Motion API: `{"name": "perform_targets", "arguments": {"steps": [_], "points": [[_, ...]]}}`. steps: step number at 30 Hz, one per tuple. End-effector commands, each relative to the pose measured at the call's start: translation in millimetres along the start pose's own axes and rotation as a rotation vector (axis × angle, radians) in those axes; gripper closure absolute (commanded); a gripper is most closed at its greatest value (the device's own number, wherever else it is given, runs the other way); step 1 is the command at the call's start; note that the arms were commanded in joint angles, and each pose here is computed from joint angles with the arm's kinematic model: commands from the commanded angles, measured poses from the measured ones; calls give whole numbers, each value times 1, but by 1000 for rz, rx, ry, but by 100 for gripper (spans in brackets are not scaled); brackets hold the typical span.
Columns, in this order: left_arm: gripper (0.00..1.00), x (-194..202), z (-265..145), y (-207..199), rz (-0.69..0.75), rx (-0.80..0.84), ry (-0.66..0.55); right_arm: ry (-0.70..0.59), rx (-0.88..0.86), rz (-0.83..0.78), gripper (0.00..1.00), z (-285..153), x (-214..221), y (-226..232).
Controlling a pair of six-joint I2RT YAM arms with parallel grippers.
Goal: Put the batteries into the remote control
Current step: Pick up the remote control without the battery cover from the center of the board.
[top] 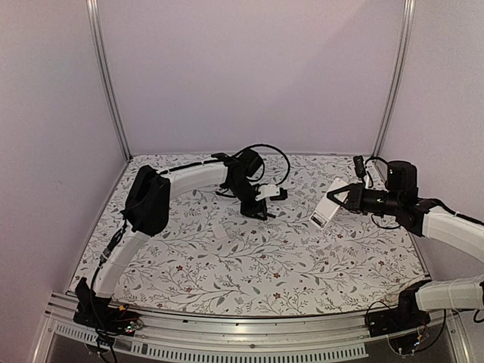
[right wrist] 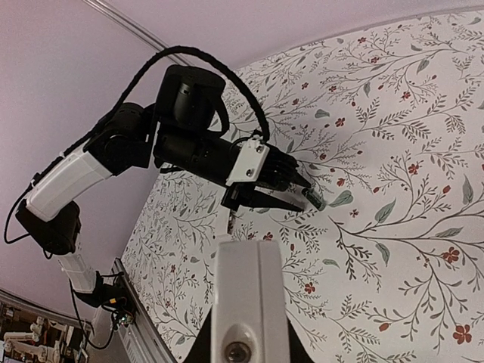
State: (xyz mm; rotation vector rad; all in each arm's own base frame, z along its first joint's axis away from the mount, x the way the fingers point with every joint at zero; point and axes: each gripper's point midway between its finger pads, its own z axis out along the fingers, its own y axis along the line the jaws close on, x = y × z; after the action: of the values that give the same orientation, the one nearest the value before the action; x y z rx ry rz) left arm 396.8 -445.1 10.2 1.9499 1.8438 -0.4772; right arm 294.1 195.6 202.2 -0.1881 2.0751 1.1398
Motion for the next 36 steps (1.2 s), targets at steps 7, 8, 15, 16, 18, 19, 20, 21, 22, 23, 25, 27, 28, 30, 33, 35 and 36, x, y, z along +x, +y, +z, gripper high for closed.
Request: {"name": "perform_targets", "arguments": {"steps": [7,8,15,16,18,19,20,21,22,23,25,27,28,30,33,35,36], "points": [[71,1,15,-32,40,67,41,-9,-18,-17,100,0,-8,5],[73,0,16,-32,45,64,39,-11,-18,-17,100,0,-8,5],[89,3,12,-40,57,76,42,7,-15,-2,100,-1,-4,4],[90,2,11,-41,58,73,35,9,-14,0,100,-1,-3,3],[91,1,9,-46,61,80,22,18,-21,4,100,0,-1,4],[92,-1,7,-48,67,77,16,25,-25,7,100,0,0,4],[94,-1,7,-50,68,77,18,28,-27,9,100,0,1,5],[95,-2,7,-53,67,75,22,28,-28,9,100,-1,1,6],[97,-2,6,-56,61,75,28,29,-25,10,100,-1,1,5],[99,-3,3,-57,55,70,26,34,-24,13,100,-2,2,5],[100,-9,-7,-60,45,50,3,50,-32,20,100,-1,6,6],[100,-16,-22,-64,35,20,-33,71,-45,30,100,0,11,6],[100,-18,-29,-67,29,4,-50,84,-53,36,100,1,14,6],[100,-22,-45,-72,42,-47,-78,104,-63,47,100,3,19,4],[100,-25,-65,-84,39,-100,-83,128,-87,65,100,5,26,4],[100,-28,-80,-100,37,-100,-86,144,-110,83,100,9,30,4],[100,-31,-87,-110,55,-106,-83,148,-125,90,100,10,32,5]]}}
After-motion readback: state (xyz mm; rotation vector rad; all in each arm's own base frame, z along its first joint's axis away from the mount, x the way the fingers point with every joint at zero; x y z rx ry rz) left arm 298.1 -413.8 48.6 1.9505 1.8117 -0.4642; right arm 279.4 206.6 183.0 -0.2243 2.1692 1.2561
